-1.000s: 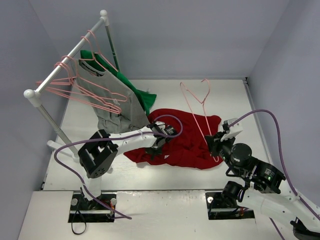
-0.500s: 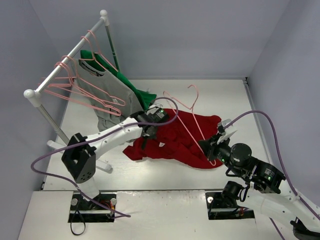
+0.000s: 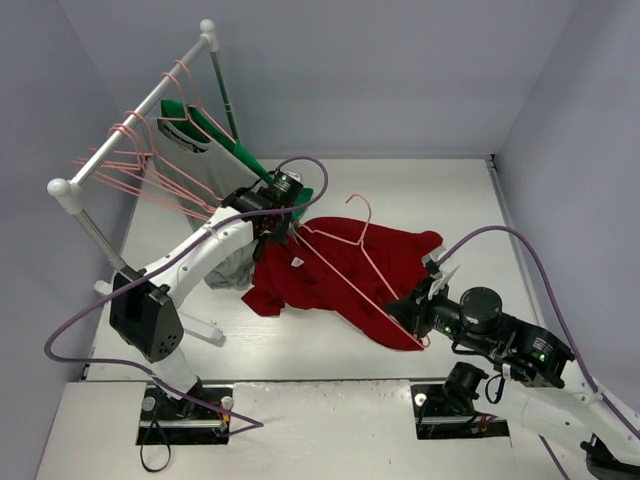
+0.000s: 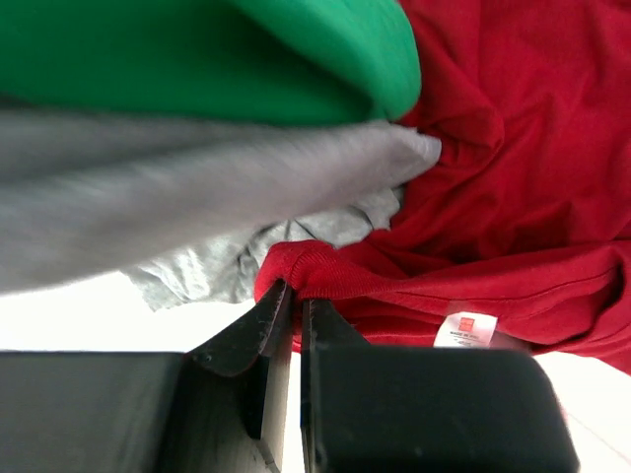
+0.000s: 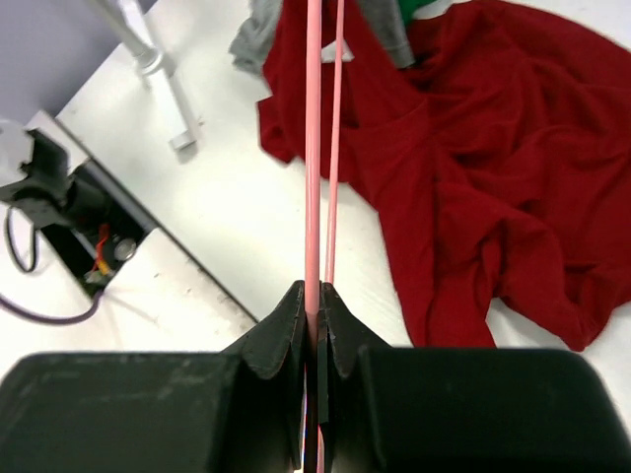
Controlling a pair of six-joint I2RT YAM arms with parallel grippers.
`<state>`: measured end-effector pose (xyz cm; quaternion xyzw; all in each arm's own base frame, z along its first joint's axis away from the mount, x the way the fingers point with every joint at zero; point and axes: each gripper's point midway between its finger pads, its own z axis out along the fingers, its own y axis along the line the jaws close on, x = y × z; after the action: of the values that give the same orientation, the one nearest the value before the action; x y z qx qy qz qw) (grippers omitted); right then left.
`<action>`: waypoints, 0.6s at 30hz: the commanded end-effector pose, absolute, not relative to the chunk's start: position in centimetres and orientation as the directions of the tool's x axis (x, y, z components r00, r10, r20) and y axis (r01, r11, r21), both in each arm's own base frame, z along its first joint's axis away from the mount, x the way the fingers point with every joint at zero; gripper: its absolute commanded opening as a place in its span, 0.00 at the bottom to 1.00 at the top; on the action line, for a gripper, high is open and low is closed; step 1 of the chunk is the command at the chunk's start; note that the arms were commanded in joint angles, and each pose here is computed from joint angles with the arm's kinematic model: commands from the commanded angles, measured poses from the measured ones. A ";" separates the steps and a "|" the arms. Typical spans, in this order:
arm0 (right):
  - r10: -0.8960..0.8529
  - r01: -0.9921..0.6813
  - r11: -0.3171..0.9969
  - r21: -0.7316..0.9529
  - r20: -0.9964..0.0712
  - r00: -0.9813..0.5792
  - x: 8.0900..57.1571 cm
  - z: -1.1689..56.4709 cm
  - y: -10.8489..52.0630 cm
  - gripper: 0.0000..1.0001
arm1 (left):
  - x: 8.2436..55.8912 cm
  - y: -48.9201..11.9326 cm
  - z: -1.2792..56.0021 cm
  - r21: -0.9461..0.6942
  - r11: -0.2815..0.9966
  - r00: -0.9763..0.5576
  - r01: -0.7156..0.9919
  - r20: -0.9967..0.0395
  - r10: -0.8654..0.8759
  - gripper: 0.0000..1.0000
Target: Place the t-shirt on the hanger
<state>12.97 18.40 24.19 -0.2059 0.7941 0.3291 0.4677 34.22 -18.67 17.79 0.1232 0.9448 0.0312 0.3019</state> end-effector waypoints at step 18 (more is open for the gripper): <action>-0.076 -0.708 0.643 0.292 -0.896 -0.438 13.2 26.0 20.4 0.00 | 31.3 -20.3 23.4 -0.030 0.910 -0.712 0.415 -0.634 0.304 0.00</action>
<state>12.02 19.85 23.01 -0.2522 0.8048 0.3338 0.4211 32.69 -20.15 19.21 0.1798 0.9419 -0.0486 0.2796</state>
